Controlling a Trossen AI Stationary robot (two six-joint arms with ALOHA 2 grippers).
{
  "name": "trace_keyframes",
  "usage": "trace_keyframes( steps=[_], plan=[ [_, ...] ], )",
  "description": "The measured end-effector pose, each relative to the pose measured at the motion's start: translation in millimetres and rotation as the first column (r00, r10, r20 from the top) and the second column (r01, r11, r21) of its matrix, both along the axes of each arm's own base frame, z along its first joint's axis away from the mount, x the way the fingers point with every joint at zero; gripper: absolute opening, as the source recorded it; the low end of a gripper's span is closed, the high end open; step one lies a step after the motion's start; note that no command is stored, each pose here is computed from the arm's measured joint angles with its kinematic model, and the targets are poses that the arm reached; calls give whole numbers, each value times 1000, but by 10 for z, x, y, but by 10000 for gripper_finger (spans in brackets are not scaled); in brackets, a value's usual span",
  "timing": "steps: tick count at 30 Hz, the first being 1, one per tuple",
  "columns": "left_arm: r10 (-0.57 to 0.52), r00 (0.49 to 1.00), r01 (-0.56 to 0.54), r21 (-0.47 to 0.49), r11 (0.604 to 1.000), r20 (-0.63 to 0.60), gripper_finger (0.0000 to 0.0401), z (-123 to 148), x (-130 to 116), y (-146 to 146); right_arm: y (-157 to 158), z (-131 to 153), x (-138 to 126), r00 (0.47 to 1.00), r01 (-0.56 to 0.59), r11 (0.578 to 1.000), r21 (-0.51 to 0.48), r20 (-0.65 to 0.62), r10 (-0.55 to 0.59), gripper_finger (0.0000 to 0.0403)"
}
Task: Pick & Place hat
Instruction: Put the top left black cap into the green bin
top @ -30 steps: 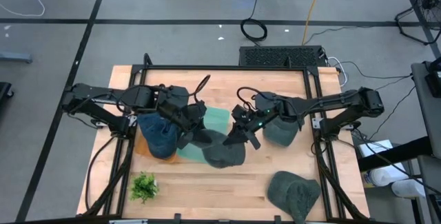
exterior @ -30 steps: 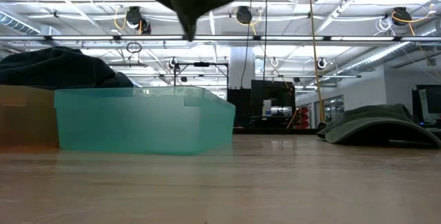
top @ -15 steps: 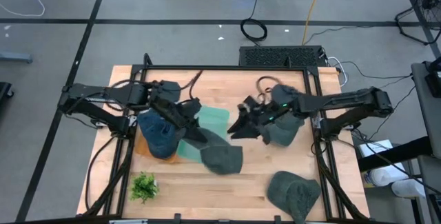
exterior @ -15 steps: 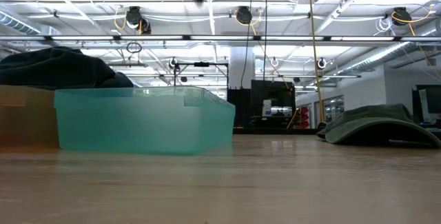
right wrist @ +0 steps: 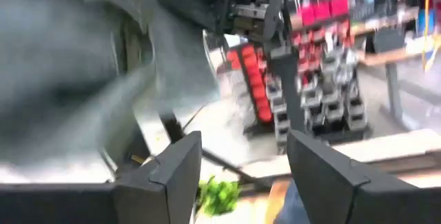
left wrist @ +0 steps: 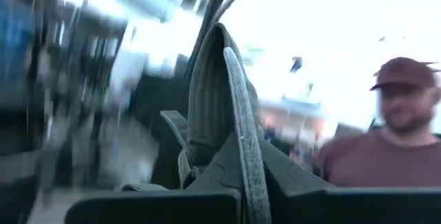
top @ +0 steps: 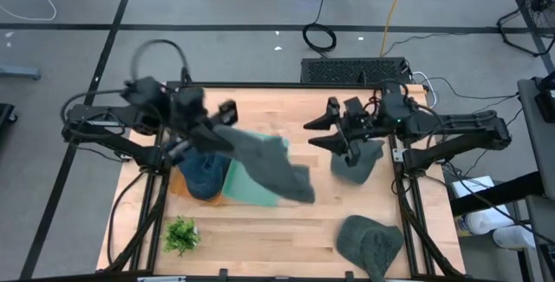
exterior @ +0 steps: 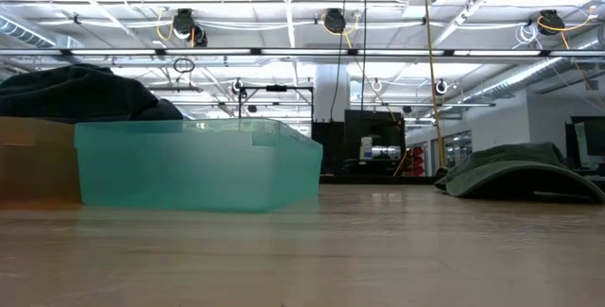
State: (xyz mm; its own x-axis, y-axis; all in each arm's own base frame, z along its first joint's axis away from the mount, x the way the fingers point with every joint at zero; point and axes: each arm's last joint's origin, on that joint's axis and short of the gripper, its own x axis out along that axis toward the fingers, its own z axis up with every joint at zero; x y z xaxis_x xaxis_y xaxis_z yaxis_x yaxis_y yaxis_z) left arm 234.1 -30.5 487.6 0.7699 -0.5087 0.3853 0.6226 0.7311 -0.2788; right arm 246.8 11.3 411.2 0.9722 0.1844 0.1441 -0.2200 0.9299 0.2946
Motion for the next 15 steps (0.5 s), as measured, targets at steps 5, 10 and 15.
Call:
trace_keyframes(
  steps=[5,10,15],
  plan=[
    [160,969,-159,-21,987,190,7,137,-65,24,52,61,24,995,-1,997,-72,101,9,204],
    [393,902,-392,-41,919,178,7,94,31,64,187,133,60,973,-34,995,-95,226,55,205],
    [610,784,-604,-88,792,112,7,38,128,94,325,140,42,965,-67,989,-133,243,98,204]
  ],
)
